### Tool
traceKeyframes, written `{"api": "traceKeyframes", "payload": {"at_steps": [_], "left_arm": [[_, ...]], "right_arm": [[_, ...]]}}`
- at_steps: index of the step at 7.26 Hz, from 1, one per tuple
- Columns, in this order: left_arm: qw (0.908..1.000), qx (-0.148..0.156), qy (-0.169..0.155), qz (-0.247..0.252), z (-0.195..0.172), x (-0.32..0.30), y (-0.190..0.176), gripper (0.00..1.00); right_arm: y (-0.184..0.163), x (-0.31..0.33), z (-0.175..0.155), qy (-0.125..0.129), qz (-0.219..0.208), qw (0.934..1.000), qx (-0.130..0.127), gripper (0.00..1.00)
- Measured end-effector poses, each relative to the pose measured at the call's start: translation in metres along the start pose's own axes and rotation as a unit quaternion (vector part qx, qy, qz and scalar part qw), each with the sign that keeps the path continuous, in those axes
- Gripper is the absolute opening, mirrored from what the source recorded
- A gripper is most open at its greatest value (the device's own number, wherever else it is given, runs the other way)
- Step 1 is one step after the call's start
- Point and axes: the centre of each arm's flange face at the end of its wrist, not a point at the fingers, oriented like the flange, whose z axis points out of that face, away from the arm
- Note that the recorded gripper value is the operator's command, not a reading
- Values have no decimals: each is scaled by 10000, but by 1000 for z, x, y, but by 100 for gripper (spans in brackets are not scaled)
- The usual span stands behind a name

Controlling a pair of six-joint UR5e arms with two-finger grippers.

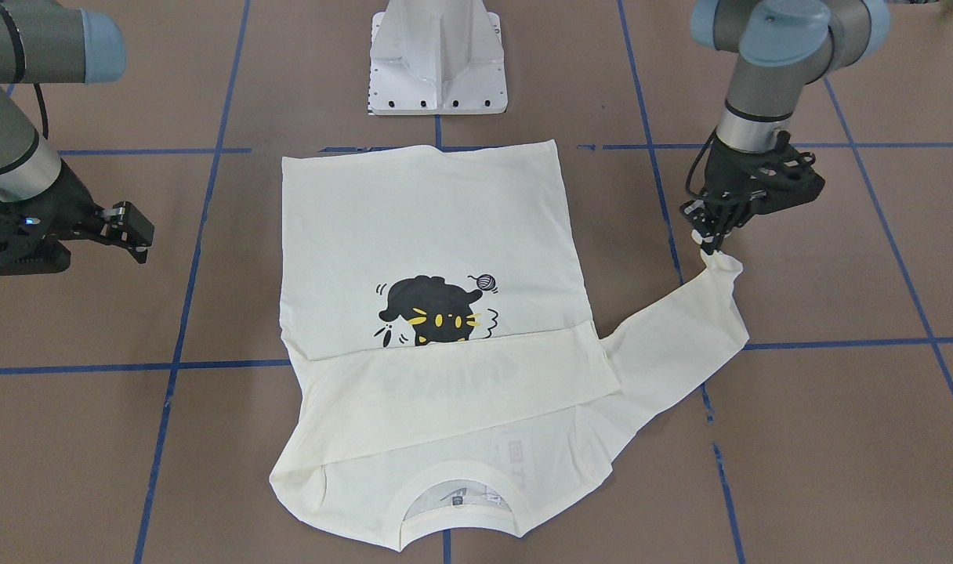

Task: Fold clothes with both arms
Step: 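Lift the sleeve with the left gripper and fold it across the chest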

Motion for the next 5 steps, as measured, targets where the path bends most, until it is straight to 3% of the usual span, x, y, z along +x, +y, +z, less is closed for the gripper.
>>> {"api": "traceKeyframes", "payload": {"at_steps": [2, 5], "left_arm": [[9993, 80, 365, 46, -19, 100, -24, 0], [9861, 83, 1646, 210, -67, 225, -52, 0]], "right_arm": [[13, 26, 10, -9, 26, 10000, 51, 100], [33, 76, 25, -156, 38, 9997, 190, 100]]}}
